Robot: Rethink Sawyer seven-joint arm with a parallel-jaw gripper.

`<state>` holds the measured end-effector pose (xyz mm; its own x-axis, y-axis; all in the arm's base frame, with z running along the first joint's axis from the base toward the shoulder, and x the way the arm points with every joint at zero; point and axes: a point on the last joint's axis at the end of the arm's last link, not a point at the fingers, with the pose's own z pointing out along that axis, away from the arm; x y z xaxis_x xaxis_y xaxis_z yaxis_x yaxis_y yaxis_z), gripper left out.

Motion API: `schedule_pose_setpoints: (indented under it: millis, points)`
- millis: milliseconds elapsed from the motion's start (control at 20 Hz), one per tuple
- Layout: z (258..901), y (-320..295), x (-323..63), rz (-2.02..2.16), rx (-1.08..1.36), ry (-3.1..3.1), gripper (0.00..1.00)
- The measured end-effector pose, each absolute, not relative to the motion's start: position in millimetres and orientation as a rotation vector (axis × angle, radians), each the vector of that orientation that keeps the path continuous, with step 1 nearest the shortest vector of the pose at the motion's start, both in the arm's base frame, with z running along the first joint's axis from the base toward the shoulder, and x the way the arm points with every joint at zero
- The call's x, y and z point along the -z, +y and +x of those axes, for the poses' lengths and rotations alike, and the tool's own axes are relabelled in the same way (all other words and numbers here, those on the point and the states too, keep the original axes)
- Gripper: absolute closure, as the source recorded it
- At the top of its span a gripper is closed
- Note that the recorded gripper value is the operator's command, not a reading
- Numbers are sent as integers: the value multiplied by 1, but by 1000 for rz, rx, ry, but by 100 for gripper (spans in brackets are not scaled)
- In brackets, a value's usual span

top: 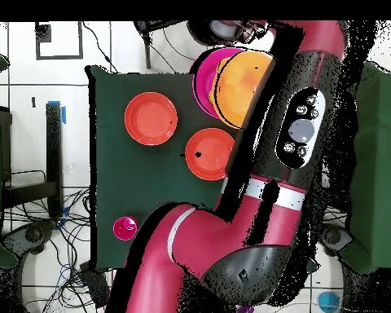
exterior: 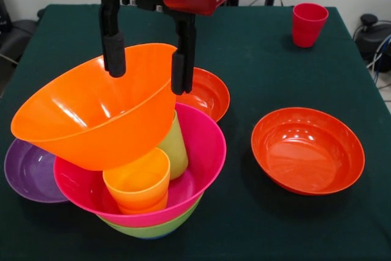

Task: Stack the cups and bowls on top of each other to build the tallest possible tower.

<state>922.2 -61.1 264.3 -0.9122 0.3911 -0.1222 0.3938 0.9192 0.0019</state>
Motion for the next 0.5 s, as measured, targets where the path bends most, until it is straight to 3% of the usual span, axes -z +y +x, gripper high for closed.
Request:
schedule_pose_setpoints:
  millis: [500]
  points:
    - [920,-75,-255,553,35,2966,0]
